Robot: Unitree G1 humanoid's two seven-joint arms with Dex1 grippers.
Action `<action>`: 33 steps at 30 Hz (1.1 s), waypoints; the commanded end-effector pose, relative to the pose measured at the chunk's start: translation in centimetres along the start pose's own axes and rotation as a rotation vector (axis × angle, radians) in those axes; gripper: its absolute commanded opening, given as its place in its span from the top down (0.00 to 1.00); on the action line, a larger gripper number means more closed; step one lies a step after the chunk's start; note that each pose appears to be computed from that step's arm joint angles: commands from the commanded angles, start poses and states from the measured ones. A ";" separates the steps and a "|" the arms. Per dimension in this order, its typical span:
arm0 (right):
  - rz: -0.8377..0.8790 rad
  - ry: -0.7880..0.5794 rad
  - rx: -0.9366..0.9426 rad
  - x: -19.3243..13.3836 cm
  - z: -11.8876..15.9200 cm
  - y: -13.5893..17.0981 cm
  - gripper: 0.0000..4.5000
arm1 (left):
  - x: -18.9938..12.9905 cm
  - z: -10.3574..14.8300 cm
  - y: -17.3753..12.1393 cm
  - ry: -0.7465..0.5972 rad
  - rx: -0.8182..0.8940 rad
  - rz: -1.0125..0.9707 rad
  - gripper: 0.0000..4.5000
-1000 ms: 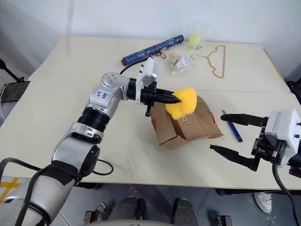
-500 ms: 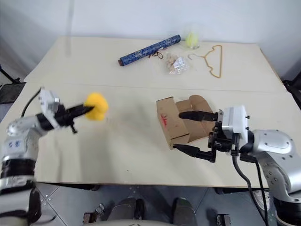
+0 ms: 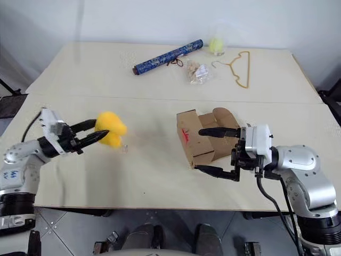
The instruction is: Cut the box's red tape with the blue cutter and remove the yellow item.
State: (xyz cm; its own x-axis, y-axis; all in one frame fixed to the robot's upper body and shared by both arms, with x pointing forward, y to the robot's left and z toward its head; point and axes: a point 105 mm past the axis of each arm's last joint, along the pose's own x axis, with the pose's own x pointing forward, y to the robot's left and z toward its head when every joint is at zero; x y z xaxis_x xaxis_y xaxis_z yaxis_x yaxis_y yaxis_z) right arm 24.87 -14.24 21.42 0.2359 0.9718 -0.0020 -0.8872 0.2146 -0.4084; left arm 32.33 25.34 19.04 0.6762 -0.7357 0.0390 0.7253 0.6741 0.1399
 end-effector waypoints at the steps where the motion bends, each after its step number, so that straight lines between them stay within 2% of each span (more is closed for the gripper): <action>1: -0.036 0.010 -0.046 -1.5 0.9 -0.6 0.00 | -3.2 3.0 1.5 -0.039 0.007 0.088 0.44; 2: -0.047 0.017 -0.040 -1.8 0.9 -0.7 0.00 | -4.3 2.6 1.6 -0.004 0.002 0.100 0.44; 4: -0.057 0.039 -0.034 -2.3 0.6 -0.8 0.00 | -5.9 1.5 1.7 0.055 -0.014 0.125 0.37; 7: -0.075 0.058 -0.028 -2.9 0.3 -1.0 0.00 | -6.7 0.9 1.2 0.071 -0.010 0.133 0.19; 8: -0.079 0.060 -0.025 -3.0 0.3 -1.0 0.00 | -6.5 0.9 1.0 0.048 -0.020 0.128 0.12; 10: -0.081 0.063 -0.024 -3.1 0.2 -1.0 0.00 | -5.9 0.7 0.4 0.025 -0.041 0.108 0.12; 13: -0.079 0.068 -0.024 -3.1 -0.1 -0.9 0.00 | -3.5 0.0 -0.7 0.018 -0.051 0.054 0.01; 17: -0.076 0.068 -0.023 -3.0 -0.1 -0.6 0.00 | -2.3 0.6 -0.8 0.005 0.008 0.064 0.01; 21: -0.055 0.070 -0.020 -3.4 0.5 0.2 0.00 | -7.8 1.9 1.6 0.117 0.042 0.151 0.01; 25: -0.049 0.085 -0.015 -4.1 0.2 0.8 0.00 | -12.9 -0.2 1.6 0.300 0.069 0.255 0.01; 33: -0.153 0.086 -0.009 -5.3 0.0 0.0 0.00 | -15.6 -1.4 -1.1 0.334 0.155 0.331 0.01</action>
